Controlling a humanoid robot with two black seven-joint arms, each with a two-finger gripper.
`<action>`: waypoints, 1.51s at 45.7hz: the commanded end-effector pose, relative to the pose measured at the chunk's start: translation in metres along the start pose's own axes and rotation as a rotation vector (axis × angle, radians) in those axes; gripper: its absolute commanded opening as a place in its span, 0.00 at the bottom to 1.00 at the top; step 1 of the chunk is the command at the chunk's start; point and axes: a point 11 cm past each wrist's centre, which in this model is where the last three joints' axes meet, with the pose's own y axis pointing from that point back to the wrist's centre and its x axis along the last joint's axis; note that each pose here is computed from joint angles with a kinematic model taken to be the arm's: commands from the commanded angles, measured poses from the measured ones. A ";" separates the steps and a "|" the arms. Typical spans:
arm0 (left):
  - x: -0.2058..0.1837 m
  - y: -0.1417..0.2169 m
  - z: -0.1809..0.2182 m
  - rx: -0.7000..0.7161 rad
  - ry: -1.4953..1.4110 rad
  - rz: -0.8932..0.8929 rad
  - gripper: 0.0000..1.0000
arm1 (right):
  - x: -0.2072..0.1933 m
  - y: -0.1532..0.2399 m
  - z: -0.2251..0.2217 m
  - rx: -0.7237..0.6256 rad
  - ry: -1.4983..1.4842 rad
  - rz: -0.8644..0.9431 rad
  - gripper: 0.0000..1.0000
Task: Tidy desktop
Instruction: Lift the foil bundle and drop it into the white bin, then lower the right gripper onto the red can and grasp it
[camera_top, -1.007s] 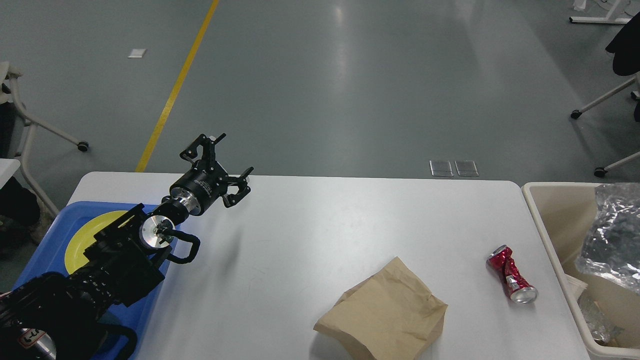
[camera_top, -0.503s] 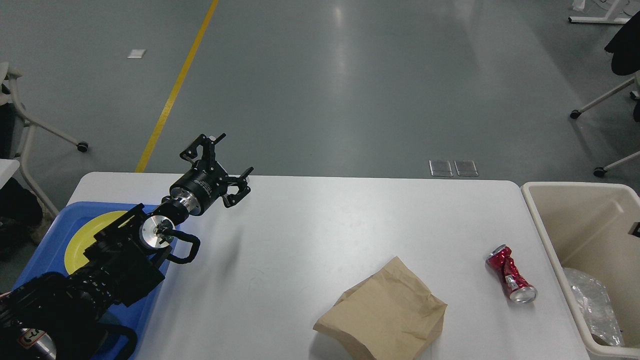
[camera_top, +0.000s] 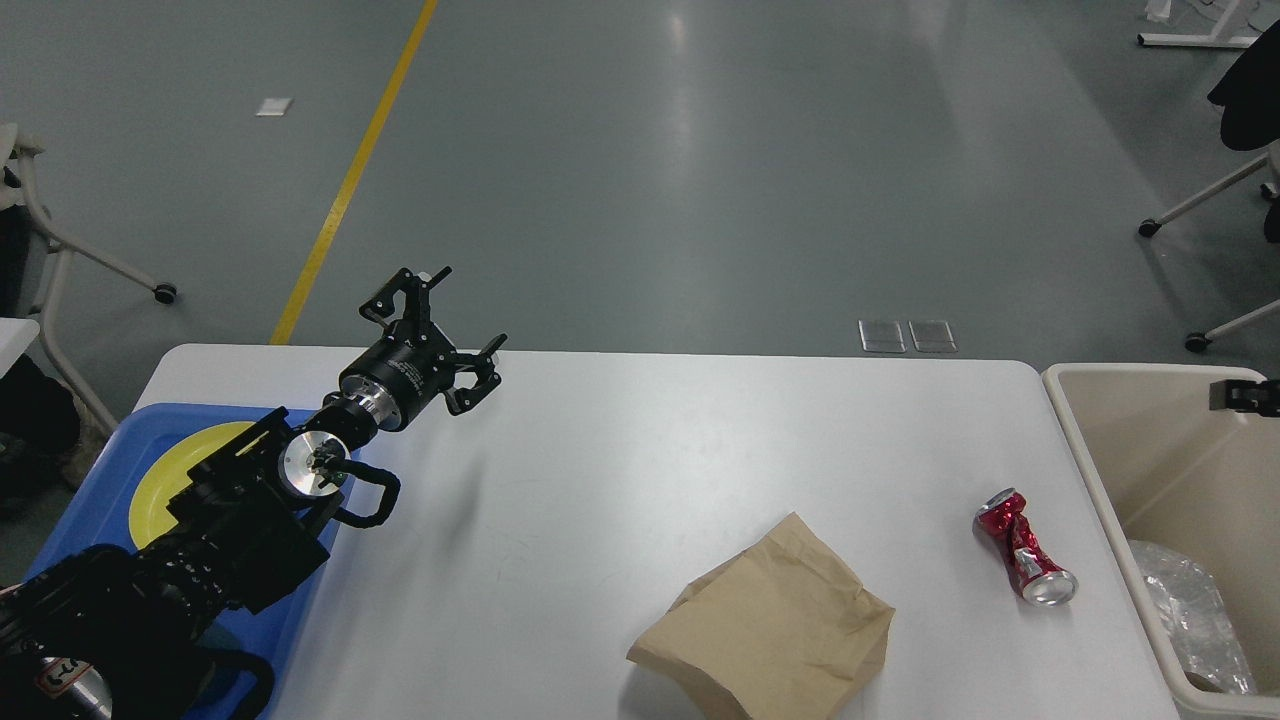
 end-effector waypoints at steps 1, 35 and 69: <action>0.000 0.000 0.000 0.001 -0.001 0.000 0.97 | 0.014 0.023 -0.029 0.070 0.116 -0.018 1.00; 0.000 0.000 0.000 0.001 -0.001 0.000 0.97 | 0.003 0.129 -0.176 0.364 0.434 -0.393 1.00; 0.000 0.000 0.000 0.000 0.000 0.000 0.97 | -0.113 0.040 -0.185 0.347 0.365 -0.488 1.00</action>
